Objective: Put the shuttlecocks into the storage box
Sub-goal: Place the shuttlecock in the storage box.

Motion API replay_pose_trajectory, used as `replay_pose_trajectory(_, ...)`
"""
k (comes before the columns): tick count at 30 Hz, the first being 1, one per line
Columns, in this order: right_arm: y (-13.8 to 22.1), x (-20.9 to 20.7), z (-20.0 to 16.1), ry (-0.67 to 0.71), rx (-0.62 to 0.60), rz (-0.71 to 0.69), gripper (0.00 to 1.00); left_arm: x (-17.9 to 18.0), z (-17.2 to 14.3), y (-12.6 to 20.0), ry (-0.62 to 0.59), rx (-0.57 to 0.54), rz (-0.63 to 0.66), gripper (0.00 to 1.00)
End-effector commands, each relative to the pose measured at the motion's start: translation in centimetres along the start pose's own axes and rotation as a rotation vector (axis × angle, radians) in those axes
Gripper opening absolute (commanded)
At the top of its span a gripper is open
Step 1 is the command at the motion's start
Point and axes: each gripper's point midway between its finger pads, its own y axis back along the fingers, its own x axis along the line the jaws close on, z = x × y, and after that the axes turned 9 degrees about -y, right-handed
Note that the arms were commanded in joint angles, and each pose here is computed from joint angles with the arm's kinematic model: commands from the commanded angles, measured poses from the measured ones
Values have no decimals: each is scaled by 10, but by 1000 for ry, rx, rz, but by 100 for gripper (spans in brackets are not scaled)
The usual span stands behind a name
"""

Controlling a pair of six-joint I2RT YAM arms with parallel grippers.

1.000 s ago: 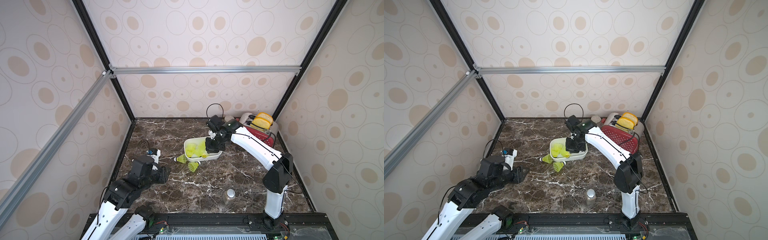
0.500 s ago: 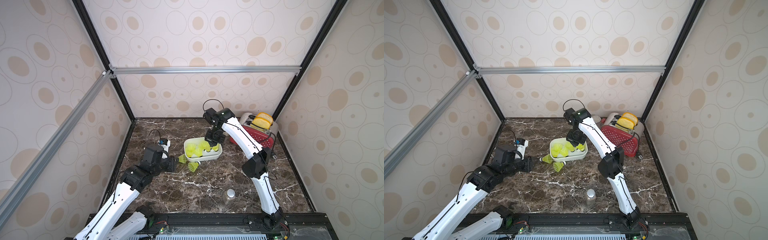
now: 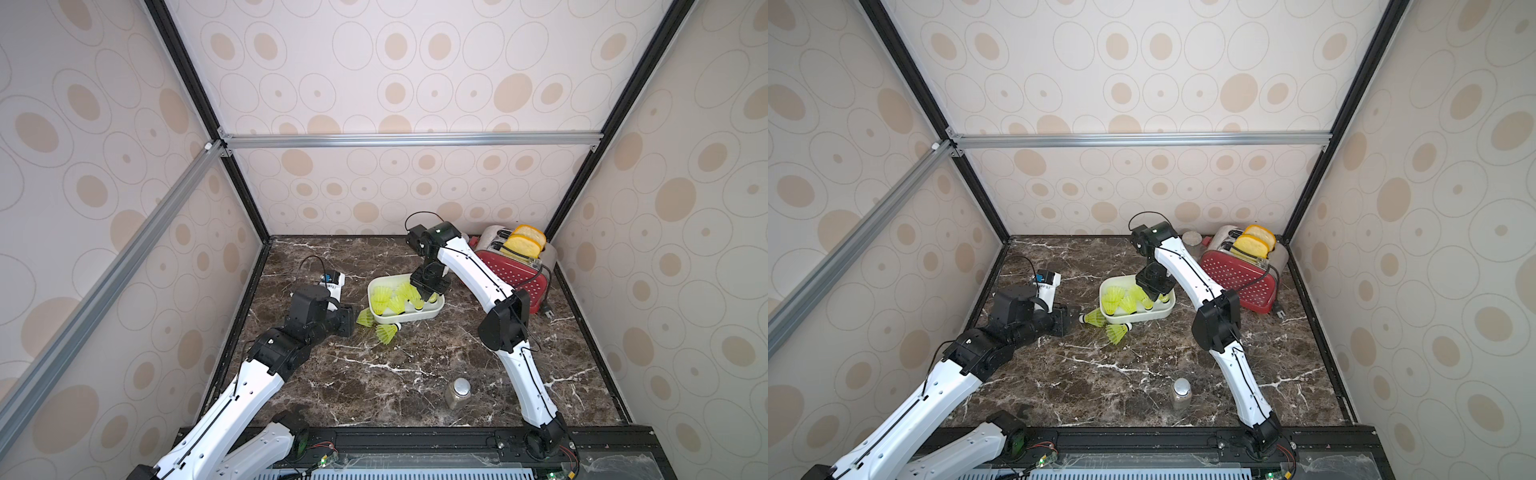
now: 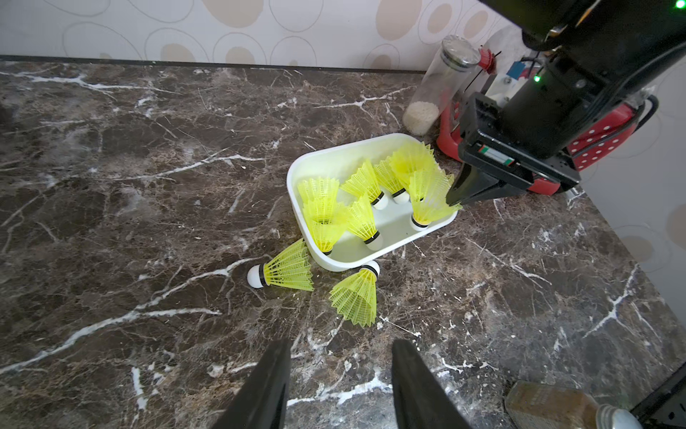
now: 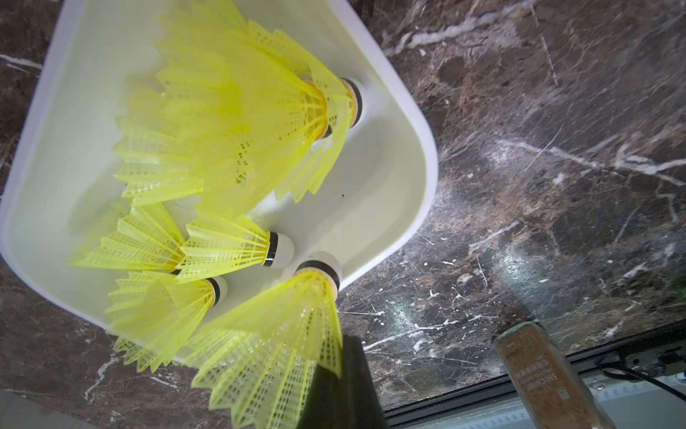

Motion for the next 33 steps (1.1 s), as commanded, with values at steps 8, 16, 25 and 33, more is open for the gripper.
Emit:
replay_pose_trajectory(8,-11,1,-4,-40,43,-21,0,28,2,40,-71,-19,155,44)
replay_pose_trajectory(16,-22,8,-3,-45,31,-26,0,23,5,45,-63,-21,128,44)
replay_pose_trajectory(25,-32,15,0,-30,23,-17,0,21,8,48,-59,-28,117,44)
replay_pose_trajectory(33,-31,34,1,7,25,60,22,16,13,46,-63,-27,95,45)
